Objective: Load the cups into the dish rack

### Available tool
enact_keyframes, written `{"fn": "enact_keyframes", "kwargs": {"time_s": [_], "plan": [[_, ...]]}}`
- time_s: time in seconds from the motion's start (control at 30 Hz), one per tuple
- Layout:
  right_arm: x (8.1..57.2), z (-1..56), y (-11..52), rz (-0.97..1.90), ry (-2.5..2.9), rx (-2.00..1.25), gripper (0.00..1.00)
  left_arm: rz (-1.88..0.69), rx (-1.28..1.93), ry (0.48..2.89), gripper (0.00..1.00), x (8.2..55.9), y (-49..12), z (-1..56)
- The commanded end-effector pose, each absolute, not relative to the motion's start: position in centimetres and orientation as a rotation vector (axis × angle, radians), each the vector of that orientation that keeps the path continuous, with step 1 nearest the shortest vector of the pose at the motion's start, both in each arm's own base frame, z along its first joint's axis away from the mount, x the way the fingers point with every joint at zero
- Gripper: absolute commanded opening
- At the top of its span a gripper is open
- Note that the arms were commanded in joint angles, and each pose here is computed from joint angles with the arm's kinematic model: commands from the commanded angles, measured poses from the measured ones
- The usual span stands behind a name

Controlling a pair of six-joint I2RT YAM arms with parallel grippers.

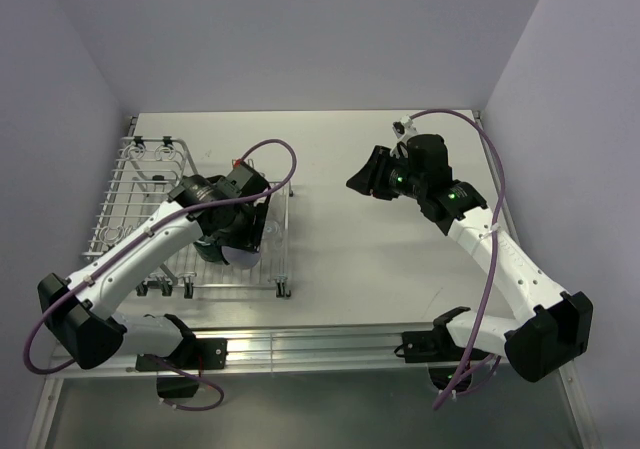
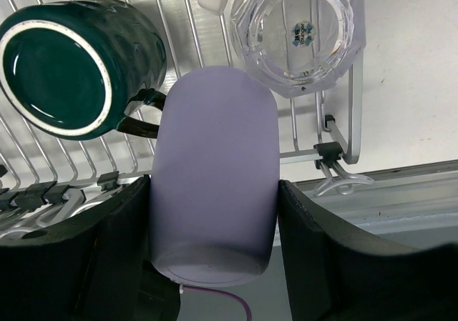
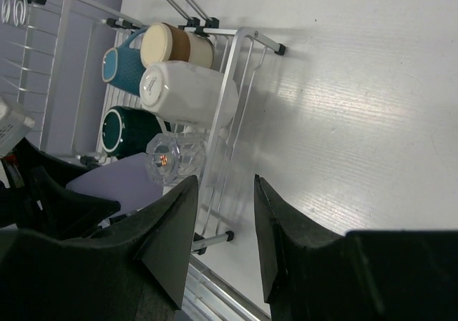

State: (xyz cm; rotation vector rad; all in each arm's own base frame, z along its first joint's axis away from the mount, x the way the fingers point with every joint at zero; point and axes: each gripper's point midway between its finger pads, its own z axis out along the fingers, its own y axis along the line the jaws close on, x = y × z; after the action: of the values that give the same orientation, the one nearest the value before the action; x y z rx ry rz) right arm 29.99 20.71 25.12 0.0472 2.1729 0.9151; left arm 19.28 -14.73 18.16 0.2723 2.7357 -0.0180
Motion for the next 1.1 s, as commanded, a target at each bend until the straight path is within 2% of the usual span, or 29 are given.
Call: {"fn": "enact_keyframes", "kwargs": {"time_s": [0.0, 0.63, 1.07], "plan": [[30.3, 25.5, 20.6, 0.912, 2.149, 0.028, 0.45, 0.005, 0.263, 2.723, 0.02, 19.7, -15.0, 18.1], [30.5, 24.7, 20.9, 0.919, 2.173, 0.025, 0.45, 0.066, 0.272, 2.768, 0.05, 19.9, -15.3, 15.8], [30.5, 23.9, 20.9, 0.917, 2.186, 0.027, 0.45, 0.099, 0.285, 2.799, 0.13, 19.9, -15.4, 14.4]]}}
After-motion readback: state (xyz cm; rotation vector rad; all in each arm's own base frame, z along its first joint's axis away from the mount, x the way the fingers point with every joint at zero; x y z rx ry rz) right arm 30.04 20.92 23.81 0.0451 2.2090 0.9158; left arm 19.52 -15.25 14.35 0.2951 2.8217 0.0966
